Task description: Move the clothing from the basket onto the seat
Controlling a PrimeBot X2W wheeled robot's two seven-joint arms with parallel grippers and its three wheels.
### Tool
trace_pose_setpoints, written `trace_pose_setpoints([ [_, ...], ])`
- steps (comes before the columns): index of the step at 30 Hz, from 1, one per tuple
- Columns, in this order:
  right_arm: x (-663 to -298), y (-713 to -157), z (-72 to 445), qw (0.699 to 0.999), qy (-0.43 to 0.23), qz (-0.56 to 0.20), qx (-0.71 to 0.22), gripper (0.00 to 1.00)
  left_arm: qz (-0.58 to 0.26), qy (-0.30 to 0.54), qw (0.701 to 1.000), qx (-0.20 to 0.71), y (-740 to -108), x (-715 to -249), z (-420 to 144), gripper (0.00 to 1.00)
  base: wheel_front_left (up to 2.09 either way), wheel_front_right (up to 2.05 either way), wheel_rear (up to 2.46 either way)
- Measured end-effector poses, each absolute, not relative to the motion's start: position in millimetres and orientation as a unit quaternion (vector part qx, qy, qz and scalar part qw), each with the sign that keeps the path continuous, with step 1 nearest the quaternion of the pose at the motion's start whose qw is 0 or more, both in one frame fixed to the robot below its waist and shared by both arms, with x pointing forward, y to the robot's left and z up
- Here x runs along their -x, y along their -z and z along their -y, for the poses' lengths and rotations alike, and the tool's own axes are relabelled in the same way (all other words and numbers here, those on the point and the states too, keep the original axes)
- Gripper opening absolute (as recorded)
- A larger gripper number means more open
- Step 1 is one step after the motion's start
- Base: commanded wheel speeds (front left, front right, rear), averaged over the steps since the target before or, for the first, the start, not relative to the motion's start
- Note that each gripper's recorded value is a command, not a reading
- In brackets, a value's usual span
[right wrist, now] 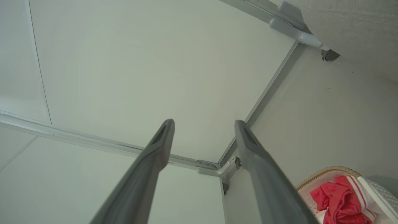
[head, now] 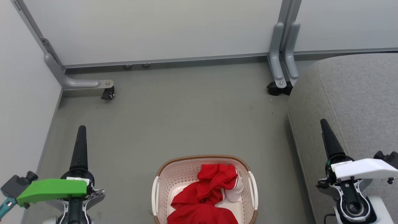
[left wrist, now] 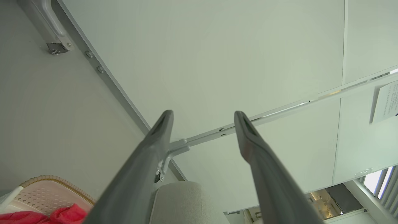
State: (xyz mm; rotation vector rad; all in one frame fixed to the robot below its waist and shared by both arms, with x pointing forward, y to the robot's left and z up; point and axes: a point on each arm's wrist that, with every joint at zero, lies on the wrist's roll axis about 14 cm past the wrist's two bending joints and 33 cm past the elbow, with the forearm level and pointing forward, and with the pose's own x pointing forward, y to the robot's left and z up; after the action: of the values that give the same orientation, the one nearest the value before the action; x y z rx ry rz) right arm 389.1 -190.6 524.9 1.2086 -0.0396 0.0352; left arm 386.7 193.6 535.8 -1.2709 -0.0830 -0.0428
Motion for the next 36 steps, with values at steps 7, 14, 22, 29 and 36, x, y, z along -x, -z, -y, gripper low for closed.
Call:
trace_pose_setpoints([
  [7, -390, -534, 187, 0.868, -0.028, 0.029, -0.495, 1.00, 0.047, 0.035, 0.853, 0.518, -545, -386, -189, 1.00, 0.00, 0.00, 0.00],
  [14, -389, -539, 183, 0.906, -0.037, 0.037, -0.421, 1.00, 0.050, 0.045, 0.895, 0.441, -549, -385, -186, 1.00, 0.00, 0.00, 0.00],
  [22, -388, -545, 176, 0.938, -0.051, 0.043, -0.341, 1.00, 0.049, 0.050, 0.930, 0.362, -546, -383, -182, 1.00, 0.00, 0.00, 0.00],
  [29, -387, -544, 169, 0.955, -0.061, 0.039, -0.286, 1.00, 0.045, 0.051, 0.950, 0.305, -541, -381, -181, 1.00, 0.00, 0.00, 0.00],
  [36, -385, -542, 165, 0.967, -0.067, 0.033, -0.244, 1.00, 0.044, 0.053, 0.963, 0.261, -538, -379, -180, 1.00, 0.00, 0.00, 0.00],
])
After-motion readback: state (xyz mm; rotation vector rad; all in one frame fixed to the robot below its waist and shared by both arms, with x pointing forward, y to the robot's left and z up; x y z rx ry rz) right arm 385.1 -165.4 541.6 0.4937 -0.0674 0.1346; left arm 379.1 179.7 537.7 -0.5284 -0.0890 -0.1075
